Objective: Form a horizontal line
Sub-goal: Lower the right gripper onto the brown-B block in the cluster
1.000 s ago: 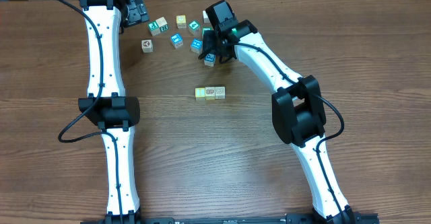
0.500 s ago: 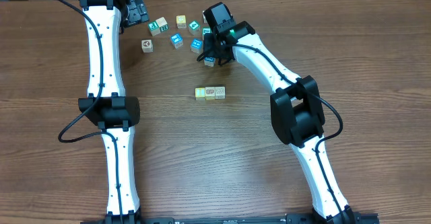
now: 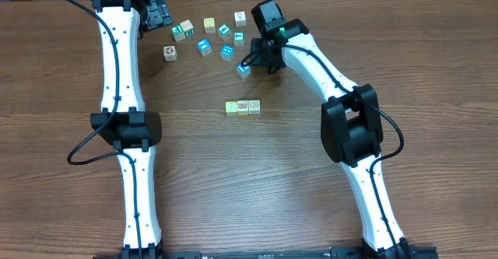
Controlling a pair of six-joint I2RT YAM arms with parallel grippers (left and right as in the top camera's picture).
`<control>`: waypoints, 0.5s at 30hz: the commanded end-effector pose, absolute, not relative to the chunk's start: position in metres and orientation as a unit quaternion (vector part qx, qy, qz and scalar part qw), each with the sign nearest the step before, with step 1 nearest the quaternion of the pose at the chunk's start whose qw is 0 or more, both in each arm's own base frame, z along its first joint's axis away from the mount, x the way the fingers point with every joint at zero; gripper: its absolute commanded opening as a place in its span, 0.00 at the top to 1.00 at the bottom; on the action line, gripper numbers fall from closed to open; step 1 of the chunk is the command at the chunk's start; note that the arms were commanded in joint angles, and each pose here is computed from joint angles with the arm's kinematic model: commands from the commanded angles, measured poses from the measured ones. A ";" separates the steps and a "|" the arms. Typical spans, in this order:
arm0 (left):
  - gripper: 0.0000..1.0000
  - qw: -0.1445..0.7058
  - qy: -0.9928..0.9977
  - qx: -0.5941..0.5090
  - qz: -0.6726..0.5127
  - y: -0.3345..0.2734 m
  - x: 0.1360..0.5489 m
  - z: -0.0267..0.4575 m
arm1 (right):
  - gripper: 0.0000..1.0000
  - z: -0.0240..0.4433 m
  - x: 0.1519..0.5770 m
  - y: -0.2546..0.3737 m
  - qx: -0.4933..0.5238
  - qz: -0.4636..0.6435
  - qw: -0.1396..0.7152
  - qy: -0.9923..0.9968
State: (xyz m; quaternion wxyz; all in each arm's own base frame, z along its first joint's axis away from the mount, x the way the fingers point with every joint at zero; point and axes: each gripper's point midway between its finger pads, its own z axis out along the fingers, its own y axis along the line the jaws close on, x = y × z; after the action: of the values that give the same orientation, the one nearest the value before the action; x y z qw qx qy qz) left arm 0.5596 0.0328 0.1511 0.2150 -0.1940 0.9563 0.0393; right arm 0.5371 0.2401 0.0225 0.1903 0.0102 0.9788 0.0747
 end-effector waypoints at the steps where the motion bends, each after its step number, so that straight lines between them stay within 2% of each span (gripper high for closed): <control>1: 0.00 0.239 0.951 -0.191 0.041 0.035 0.559 0.173 | 0.51 0.048 0.548 0.235 0.009 0.057 0.231 0.971; 6: 0.00 0.239 0.951 -0.191 0.041 0.035 0.559 0.173 | 0.53 0.046 0.555 0.238 0.009 0.063 0.244 0.968; 7: 0.00 0.239 0.951 -0.191 0.041 0.035 0.559 0.173 | 0.60 0.042 0.556 0.239 0.009 0.063 0.244 0.968; 11: 0.00 0.239 0.951 -0.191 0.041 0.035 0.559 0.173 | 0.73 0.039 0.552 0.238 0.008 0.059 0.235 0.970; 15: 0.00 0.238 0.951 -0.191 0.041 0.035 0.559 0.173 | 0.74 0.048 0.552 0.235 0.007 0.059 0.238 0.969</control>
State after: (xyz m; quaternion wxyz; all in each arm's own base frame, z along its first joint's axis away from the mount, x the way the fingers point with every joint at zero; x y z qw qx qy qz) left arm 0.5596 0.0328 0.1511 0.2150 -0.1940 0.9563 0.0393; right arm 0.5514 0.2367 0.0285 0.2247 0.0106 0.9724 0.0611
